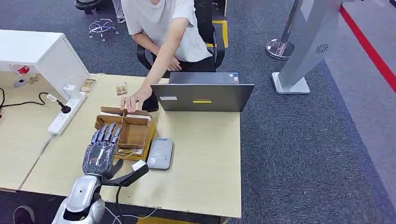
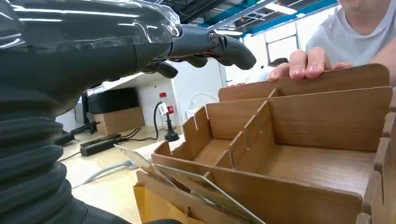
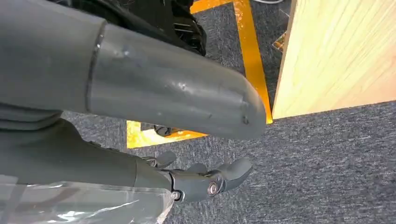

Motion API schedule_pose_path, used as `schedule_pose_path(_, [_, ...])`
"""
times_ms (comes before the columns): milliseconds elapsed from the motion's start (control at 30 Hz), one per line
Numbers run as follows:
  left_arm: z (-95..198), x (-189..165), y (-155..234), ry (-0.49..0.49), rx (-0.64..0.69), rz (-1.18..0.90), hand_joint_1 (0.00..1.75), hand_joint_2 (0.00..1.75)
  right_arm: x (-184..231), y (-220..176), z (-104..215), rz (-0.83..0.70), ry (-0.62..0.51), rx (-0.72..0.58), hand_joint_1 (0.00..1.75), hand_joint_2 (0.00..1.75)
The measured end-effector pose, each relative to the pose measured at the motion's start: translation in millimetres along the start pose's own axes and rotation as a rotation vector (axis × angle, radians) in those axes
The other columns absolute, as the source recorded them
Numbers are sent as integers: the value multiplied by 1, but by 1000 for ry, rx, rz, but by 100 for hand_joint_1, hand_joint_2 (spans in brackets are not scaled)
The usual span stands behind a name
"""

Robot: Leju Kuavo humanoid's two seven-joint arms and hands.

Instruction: Pass the card to the sensor for recognition and then transmit it.

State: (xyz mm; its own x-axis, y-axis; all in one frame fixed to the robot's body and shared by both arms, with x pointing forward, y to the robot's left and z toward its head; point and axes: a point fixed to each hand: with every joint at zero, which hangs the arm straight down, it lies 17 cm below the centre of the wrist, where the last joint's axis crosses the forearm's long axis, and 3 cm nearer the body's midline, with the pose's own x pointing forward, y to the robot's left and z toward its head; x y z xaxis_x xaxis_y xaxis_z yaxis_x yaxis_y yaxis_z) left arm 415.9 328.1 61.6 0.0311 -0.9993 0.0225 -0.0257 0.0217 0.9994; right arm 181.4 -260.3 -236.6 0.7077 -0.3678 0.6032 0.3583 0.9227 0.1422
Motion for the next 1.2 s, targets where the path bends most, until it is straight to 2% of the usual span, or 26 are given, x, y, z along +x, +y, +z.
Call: schedule_pose_path(1200, [3, 1, -9, -8, -22, 3, 0, 175, 0, 0, 0, 9, 1, -2, 0, 0])
